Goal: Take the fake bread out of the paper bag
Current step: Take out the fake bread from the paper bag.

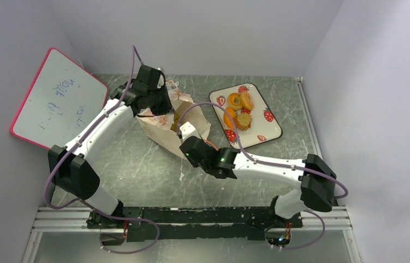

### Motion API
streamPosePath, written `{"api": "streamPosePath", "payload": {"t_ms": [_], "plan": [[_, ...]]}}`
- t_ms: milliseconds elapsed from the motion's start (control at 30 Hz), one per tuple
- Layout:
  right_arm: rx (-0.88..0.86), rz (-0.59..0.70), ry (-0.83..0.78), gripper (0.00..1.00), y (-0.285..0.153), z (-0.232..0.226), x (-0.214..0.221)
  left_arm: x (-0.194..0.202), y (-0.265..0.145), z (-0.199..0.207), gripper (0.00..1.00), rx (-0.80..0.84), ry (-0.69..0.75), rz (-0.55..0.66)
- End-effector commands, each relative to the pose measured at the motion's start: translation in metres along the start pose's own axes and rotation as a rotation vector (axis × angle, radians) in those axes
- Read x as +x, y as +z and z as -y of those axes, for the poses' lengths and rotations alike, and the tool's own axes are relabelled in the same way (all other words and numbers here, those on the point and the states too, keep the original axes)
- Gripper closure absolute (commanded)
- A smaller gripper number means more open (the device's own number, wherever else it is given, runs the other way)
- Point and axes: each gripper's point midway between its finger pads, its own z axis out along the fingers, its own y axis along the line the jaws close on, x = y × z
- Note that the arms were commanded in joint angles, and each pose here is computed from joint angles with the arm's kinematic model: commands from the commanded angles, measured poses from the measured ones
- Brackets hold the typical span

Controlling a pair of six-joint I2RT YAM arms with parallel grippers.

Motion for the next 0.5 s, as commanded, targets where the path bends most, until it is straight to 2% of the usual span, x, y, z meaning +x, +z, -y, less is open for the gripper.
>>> {"api": "streamPosePath", "payload": {"t_ms": [0,267,333,467], "plan": [[0.022,0.081,-0.005,0.59,0.007,-0.004,-0.029,-0.001,-0.010,0.013,0.93,0.063,0.008,-0.014],[0.117,0.064,-0.044,0.60,0.026,0.003,-0.022,0.002,-0.009,0.015,0.93,0.086,0.011,-0.025],[0.137,0.070,-0.044,0.66,0.027,0.006,-0.021,0.001,-0.009,0.015,0.93,0.083,0.013,-0.024],[0.141,0.092,-0.030,0.85,0.023,0.010,-0.025,0.000,-0.010,0.010,0.93,0.067,0.009,-0.014]]}}
